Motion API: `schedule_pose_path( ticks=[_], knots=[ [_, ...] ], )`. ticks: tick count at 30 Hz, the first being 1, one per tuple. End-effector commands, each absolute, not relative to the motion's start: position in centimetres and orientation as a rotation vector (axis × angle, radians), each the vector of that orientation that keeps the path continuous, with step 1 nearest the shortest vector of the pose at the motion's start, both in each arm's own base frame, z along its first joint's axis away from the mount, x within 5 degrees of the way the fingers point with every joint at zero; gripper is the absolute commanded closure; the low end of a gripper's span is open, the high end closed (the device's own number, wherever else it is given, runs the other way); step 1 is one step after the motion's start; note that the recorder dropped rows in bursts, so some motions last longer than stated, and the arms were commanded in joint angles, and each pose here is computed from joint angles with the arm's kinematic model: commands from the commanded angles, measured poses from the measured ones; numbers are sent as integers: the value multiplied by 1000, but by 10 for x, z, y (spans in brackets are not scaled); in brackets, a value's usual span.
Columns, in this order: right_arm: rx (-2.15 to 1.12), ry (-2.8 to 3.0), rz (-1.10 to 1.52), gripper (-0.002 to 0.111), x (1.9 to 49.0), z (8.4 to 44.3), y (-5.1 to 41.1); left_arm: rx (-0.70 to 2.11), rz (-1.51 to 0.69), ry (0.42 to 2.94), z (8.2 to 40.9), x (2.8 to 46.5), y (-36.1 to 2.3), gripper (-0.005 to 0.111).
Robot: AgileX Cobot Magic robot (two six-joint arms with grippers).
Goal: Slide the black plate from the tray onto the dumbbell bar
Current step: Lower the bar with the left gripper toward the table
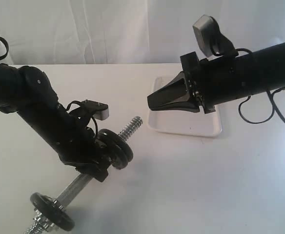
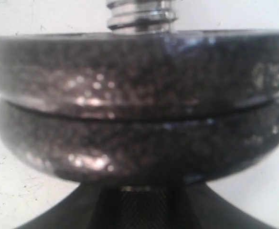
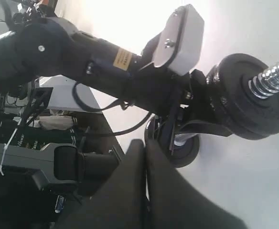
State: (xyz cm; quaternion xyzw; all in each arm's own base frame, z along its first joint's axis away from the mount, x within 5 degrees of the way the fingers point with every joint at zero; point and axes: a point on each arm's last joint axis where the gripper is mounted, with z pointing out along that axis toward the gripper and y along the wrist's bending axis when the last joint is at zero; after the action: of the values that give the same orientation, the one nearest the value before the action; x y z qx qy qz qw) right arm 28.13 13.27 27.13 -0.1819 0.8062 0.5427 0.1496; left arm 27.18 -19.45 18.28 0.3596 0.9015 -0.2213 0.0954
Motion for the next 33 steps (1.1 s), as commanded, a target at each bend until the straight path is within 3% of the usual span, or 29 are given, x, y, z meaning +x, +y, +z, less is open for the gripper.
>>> schedule_pose_path(
  ticks=[1, 10, 23, 26, 33],
  knots=[
    [-548, 2266, 1552, 108, 274, 287, 131, 859, -782, 2649, 204, 274, -202, 107],
    [-528, 2231, 1573, 108, 273, 294, 131, 594, -782, 2779, 185, 282, -203, 107],
    [-526, 2230, 1575, 108, 273, 294, 131, 615, -786, 2820, 178, 280, -204, 106],
    [-526, 2230, 1575, 108, 273, 294, 131, 637, -774, 2826, 177, 279, -203, 98],
    [-526, 2230, 1575, 108, 273, 294, 131, 662, -775, 2844, 177, 277, -202, 62]
  ],
)
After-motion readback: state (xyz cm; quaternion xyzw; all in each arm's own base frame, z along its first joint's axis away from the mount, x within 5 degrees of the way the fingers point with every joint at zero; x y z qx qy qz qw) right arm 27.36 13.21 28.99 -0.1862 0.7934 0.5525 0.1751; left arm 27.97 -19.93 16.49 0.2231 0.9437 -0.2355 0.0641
